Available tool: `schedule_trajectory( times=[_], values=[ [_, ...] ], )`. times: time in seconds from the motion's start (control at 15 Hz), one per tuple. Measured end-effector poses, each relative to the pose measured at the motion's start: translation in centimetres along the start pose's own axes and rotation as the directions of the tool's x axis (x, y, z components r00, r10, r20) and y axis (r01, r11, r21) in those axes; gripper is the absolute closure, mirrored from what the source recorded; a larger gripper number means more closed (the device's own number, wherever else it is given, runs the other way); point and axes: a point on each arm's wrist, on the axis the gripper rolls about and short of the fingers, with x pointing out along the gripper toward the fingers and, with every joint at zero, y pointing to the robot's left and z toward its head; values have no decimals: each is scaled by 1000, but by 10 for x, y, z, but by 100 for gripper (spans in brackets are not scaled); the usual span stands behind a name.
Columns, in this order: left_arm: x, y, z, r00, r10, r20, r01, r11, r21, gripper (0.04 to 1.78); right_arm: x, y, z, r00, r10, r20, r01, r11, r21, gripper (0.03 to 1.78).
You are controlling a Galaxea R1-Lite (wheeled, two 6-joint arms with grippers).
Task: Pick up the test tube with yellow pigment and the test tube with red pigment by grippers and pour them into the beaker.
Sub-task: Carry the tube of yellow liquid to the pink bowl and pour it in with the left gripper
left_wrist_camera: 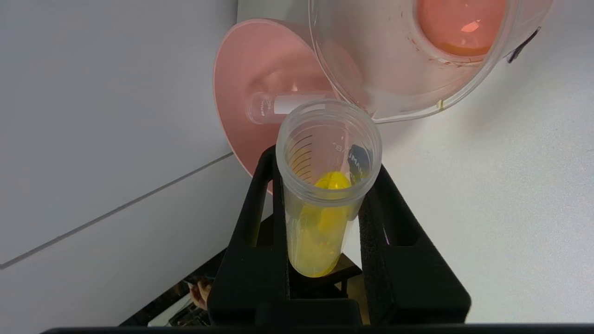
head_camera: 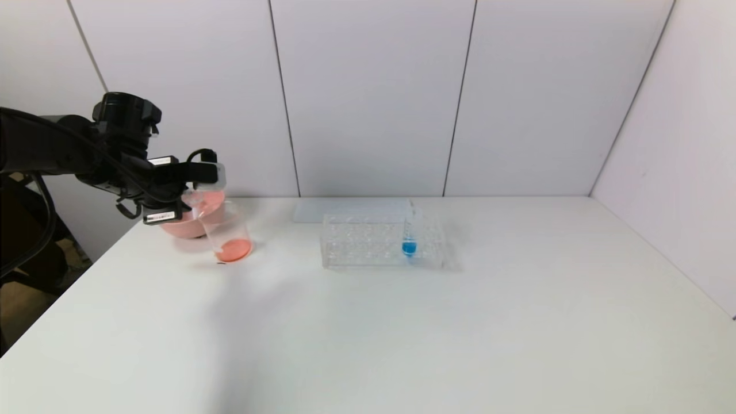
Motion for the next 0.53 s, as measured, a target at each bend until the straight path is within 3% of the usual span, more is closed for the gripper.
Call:
schedule_trajectory(
  times=[0.53],
  values=[
    [3, -1, 6, 999, 12, -41, -10, 998, 59, 137, 0, 0, 0, 1000, 0, 0, 0, 1000, 0, 11]
  ],
)
